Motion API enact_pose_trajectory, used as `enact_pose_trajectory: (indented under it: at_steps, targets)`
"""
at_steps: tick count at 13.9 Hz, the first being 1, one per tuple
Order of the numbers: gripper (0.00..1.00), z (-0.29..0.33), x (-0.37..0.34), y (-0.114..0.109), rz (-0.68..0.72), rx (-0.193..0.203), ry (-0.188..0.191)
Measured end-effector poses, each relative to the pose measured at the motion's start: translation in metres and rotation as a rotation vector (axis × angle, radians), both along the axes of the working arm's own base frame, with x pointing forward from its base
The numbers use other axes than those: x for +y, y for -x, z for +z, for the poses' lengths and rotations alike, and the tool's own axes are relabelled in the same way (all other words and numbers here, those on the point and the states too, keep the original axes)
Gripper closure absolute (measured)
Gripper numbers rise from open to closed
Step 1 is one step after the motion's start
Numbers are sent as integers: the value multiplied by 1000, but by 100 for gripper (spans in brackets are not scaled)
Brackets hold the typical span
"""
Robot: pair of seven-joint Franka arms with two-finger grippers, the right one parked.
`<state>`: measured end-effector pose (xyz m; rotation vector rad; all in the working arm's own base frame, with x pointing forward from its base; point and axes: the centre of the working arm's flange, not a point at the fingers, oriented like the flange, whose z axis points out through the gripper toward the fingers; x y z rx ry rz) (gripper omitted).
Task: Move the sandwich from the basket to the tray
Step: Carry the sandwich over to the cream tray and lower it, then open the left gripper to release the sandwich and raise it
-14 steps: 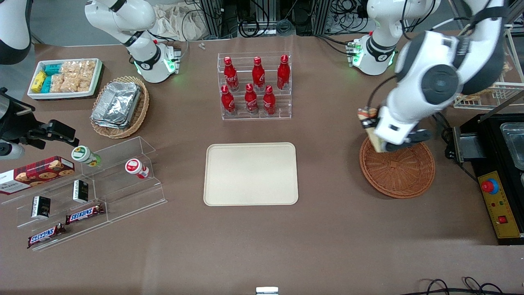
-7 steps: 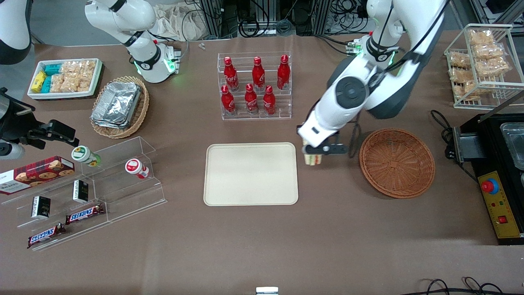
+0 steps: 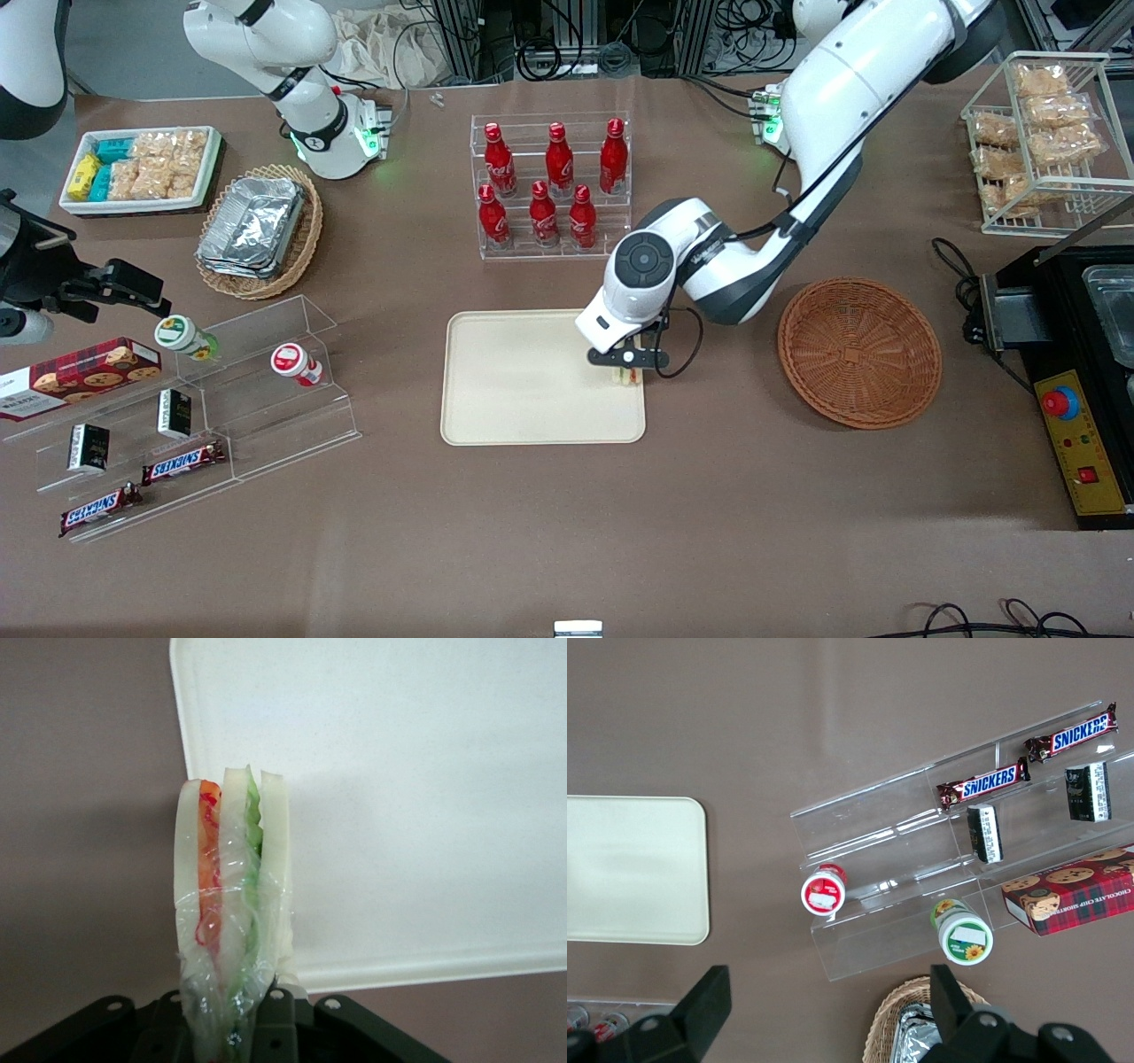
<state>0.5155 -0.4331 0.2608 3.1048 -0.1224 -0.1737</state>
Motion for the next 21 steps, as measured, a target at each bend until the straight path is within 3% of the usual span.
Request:
enact_pose_trajectory:
  at_steps: [6, 9, 13, 15, 17, 19, 21]
  targets:
    - [81, -27, -2, -6, 10, -5, 44]
    - [55, -31, 6, -14, -3, -39, 17]
    - [15, 17, 6, -32, 24, -115, 29]
    - [0, 70, 12, -34, 53, -156, -14]
    - [0, 128, 21, -25, 71, -186, -69]
    - [0, 175, 43, -12, 104, -147, -129]
    - [0, 216, 75, -7, 84, -109, -151]
